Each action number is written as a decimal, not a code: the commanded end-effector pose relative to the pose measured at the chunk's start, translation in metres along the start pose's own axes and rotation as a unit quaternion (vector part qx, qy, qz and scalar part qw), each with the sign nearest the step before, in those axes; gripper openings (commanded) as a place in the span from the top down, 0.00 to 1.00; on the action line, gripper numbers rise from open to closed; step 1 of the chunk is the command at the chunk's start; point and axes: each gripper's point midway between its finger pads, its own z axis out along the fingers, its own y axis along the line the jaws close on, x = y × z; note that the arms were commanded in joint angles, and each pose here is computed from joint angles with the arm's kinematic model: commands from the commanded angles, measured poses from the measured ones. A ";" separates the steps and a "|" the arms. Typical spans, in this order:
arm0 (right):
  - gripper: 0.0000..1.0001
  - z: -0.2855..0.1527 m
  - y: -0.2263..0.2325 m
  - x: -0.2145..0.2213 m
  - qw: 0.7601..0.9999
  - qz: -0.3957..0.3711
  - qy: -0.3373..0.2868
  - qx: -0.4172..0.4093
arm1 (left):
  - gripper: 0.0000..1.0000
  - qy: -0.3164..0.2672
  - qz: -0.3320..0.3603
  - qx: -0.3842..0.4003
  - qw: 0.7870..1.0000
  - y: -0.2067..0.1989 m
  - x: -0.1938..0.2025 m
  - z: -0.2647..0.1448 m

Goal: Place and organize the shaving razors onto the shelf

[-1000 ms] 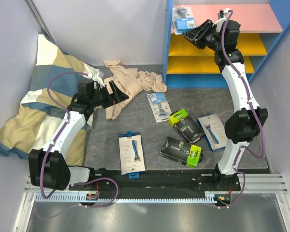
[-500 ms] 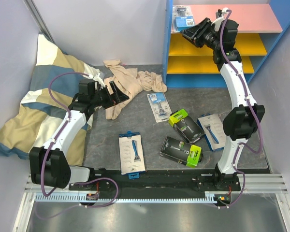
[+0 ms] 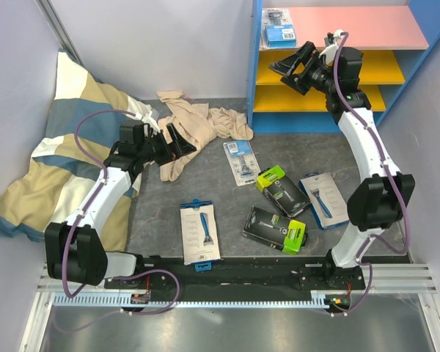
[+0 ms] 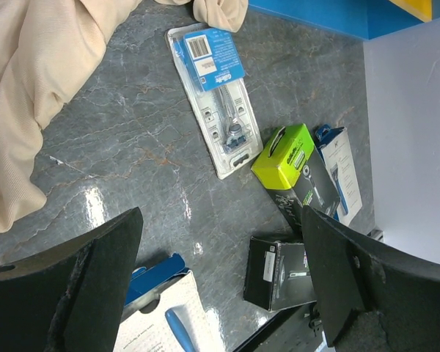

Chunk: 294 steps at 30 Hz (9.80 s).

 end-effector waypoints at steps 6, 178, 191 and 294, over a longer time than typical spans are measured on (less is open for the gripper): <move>0.02 -0.059 0.014 0.051 0.997 -0.072 0.028 -0.012 | 0.02 -0.008 0.038 0.028 0.999 -0.025 -0.017 -0.017; 0.11 -0.057 0.081 0.275 0.952 -0.252 0.156 0.081 | 0.89 0.026 -0.047 0.243 0.968 -0.055 -0.003 0.000; 0.05 -0.100 0.048 0.286 0.970 -0.109 0.210 -0.065 | 0.88 0.024 -0.012 0.362 0.932 -0.099 -0.024 -0.019; 0.92 -0.061 0.163 -0.082 0.970 -0.083 -0.057 -0.223 | 0.00 -0.070 0.047 -0.025 0.996 0.019 -0.025 -0.023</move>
